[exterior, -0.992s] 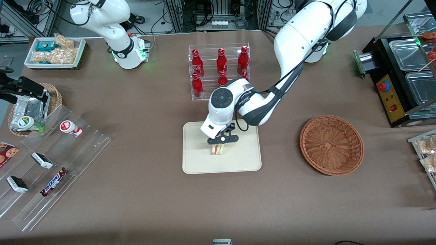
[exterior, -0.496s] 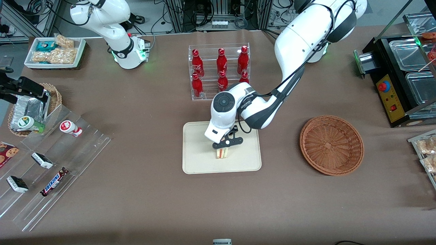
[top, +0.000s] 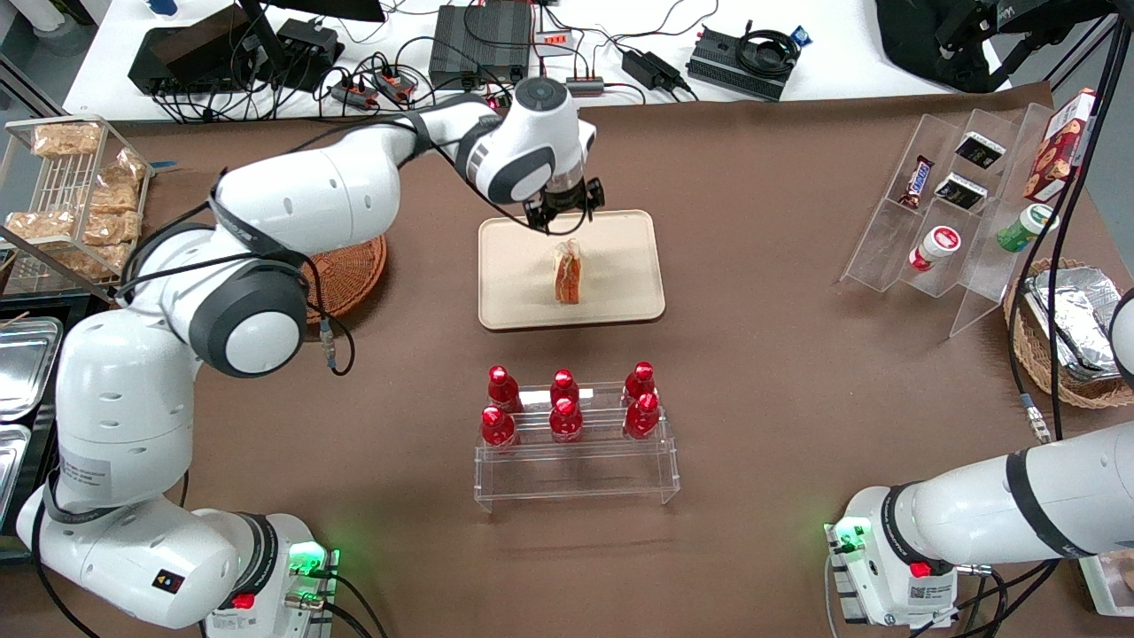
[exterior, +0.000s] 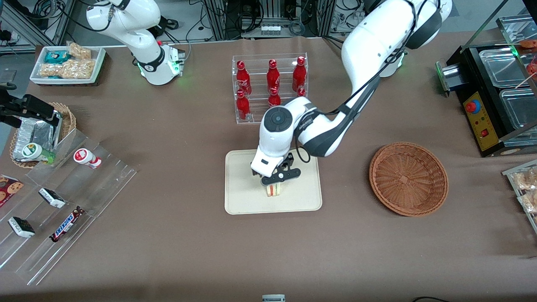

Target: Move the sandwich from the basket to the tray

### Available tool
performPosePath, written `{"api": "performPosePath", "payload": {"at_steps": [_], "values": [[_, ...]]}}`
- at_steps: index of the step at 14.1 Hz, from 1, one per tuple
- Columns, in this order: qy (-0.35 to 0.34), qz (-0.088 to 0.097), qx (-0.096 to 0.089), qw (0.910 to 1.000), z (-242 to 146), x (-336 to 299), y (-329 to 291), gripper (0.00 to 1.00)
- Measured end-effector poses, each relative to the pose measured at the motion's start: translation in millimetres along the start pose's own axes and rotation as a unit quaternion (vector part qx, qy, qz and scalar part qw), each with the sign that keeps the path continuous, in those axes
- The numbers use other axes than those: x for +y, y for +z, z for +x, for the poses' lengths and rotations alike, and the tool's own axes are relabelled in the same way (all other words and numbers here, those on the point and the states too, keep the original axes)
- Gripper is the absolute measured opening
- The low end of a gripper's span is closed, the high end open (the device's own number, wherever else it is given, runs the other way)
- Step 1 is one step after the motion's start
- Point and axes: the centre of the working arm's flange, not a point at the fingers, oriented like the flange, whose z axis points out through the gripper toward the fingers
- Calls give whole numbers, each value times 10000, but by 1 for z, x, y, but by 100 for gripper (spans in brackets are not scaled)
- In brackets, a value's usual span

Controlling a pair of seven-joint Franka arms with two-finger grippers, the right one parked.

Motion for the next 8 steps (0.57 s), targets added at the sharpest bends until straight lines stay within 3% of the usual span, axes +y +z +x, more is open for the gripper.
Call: {"api": "performPosePath", "payload": {"at_steps": [2, 4, 6, 8], "values": [[-145, 73, 161, 9997, 20, -12, -44, 100], [-302, 322, 218, 9988, 48, -39, -76, 100], [-258, 659, 152, 9974, 75, -73, -93, 100], [-64, 913, -80, 9958, 104, -112, -108, 100]]}}
